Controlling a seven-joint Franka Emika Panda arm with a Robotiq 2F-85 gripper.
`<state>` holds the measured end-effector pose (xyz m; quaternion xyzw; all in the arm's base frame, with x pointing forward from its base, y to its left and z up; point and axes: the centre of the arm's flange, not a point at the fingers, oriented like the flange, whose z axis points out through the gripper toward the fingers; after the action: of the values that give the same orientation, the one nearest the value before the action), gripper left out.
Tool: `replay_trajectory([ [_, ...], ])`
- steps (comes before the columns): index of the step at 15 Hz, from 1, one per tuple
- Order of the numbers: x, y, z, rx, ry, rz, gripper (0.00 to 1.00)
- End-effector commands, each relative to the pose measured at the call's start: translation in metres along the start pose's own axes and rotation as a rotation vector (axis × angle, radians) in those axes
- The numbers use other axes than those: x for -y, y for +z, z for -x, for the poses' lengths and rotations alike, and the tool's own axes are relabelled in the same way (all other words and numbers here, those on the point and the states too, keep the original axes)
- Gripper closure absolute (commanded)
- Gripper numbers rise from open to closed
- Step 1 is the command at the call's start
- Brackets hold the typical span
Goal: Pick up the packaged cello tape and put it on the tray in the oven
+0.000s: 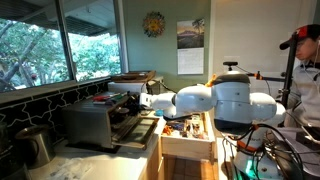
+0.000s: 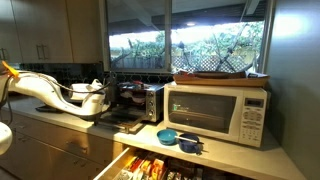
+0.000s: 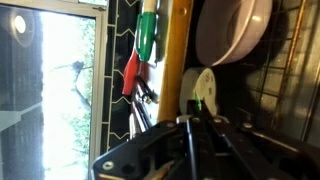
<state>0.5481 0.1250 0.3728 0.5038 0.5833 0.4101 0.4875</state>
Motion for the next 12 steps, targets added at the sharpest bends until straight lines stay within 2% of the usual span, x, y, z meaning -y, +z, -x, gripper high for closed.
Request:
replay_trajectory([
  [1, 0.003, -0.019, -0.001, -0.017, -0.029, -0.067, 0.96],
  [6, 0.013, -0.019, 0.000, -0.005, -0.033, -0.078, 0.96],
  [12, 0.039, -0.003, -0.006, -0.015, -0.032, -0.201, 0.96],
])
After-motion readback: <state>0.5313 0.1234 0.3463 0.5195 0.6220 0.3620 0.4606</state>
